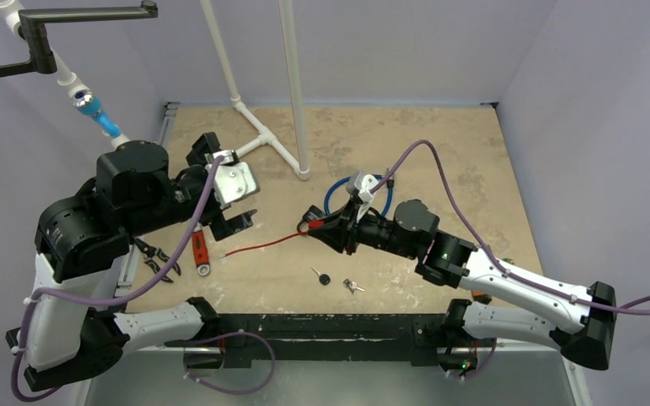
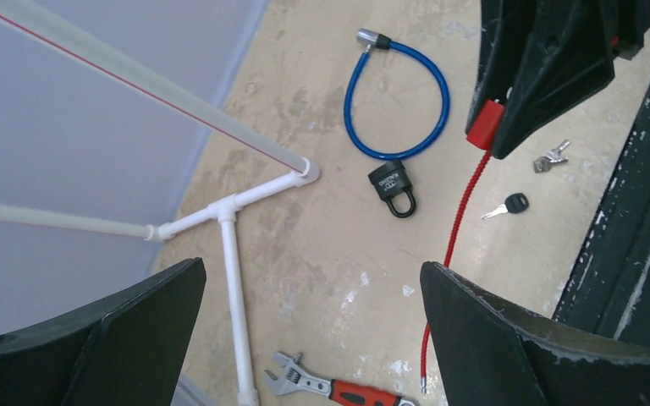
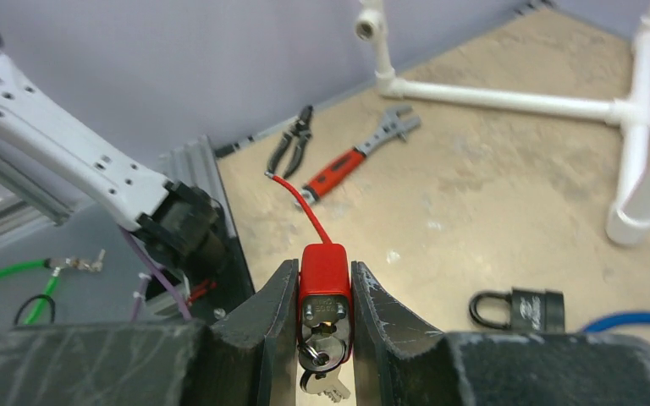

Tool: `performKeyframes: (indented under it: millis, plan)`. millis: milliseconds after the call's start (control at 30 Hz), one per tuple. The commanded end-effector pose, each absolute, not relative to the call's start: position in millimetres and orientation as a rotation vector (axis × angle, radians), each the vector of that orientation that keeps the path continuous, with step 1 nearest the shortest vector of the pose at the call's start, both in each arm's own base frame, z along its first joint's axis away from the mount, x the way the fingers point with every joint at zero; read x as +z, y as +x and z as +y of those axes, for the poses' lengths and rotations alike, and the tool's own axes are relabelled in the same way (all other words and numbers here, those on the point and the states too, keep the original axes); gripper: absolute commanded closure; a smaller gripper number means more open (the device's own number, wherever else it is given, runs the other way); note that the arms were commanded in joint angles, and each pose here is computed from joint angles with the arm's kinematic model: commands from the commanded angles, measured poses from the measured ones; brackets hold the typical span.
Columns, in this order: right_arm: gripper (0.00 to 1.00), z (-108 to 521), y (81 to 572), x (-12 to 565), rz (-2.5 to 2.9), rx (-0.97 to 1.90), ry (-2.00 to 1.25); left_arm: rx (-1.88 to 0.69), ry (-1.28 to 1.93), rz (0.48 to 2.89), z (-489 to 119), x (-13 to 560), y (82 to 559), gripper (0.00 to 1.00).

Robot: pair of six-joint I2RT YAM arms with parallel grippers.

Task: Unlock with the key

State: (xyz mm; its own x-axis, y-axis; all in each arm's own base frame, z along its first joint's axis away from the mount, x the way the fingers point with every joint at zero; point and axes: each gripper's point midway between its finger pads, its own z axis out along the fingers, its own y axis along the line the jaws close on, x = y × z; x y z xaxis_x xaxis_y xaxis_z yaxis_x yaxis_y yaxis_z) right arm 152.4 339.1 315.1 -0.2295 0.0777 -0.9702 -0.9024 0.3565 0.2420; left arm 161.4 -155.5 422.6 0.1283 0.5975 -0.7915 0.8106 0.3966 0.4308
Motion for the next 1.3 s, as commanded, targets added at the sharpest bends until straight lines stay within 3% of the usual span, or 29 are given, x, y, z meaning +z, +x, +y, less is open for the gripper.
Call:
performKeyframes:
  millis: [0,433,733,1067,1167,1267]
  plan:
    - [1.00,317.2,169.4,305.4,1.567,0.982,-0.694,-0.170,1.167,1.639,-145.9,431.1,179.3,0.00]
    - [1.00,222.4,242.7,239.0,1.859,0.512,-0.173,-0.251,1.091,1.949,-150.7,367.7,203.4,0.00]
    - [1.00,141.1,271.3,229.2,1.839,0.283,0.224,-0.262,1.118,1.966,-152.3,349.5,202.3,0.00]
    - [1.00,101.5,271.2,160.6,2.019,0.097,0.517,-0.271,1.157,1.974,-152.0,341.0,197.8,0.00]
    - [0.89,105.8,268.6,141.0,2.067,0.120,0.570,-0.279,1.159,1.968,-152.8,342.6,196.9,0.00]
    - [0.70,107.0,266.4,121.5,2.110,0.113,0.613,-0.280,1.157,1.969,-152.6,342.6,196.4,0.00]
